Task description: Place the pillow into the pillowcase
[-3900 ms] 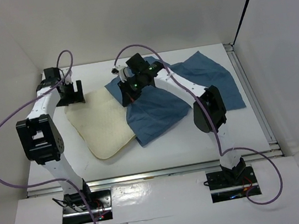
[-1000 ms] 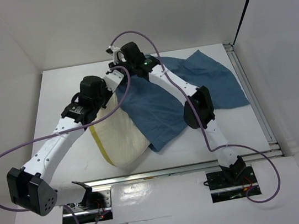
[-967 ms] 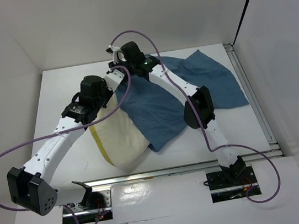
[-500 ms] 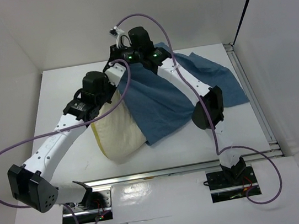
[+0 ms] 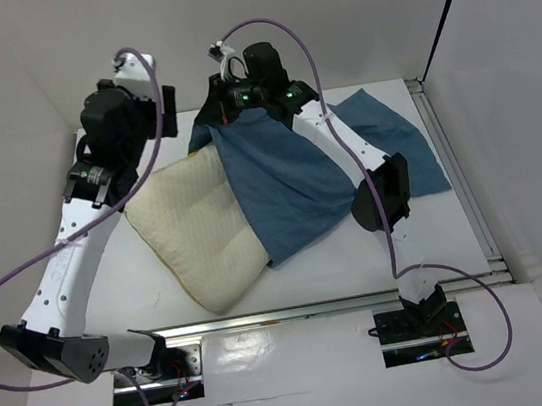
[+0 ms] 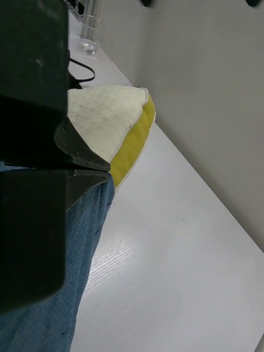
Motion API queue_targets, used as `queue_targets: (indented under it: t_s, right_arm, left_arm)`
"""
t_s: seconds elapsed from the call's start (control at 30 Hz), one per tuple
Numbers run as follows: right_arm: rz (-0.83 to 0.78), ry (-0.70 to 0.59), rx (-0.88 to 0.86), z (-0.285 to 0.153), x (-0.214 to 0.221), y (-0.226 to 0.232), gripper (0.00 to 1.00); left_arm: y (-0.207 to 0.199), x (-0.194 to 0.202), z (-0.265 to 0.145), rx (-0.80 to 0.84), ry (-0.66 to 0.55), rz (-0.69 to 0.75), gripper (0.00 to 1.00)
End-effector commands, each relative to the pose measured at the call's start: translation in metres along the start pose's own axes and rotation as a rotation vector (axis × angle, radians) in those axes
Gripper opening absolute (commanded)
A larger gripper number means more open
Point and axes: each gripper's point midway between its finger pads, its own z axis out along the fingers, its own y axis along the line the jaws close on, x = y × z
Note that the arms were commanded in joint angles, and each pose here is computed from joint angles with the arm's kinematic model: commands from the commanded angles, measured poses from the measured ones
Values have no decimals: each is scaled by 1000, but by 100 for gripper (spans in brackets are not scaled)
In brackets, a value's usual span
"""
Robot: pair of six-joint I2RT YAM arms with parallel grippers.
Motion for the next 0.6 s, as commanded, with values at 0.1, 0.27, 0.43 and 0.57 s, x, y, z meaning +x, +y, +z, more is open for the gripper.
queue_targets:
  t_s: [0.1,0.27,0.43,0.57]
  right_arm:
    - [-167,-152,-87,-41,-66,65,0]
    - [-178,-185,-55,-56,-80,57,0]
    - [-190,-204,-49,-66,-89,60,0]
    - [-191,-209,-41,-68,-89,54,0]
  left_arm:
    - [67,104,18,-89,323,-199,89]
    - [79,171,20,11,477,-324,79]
    - [56,201,29,208,601,-422,72]
    - [18,187,24,519,549,-499,76]
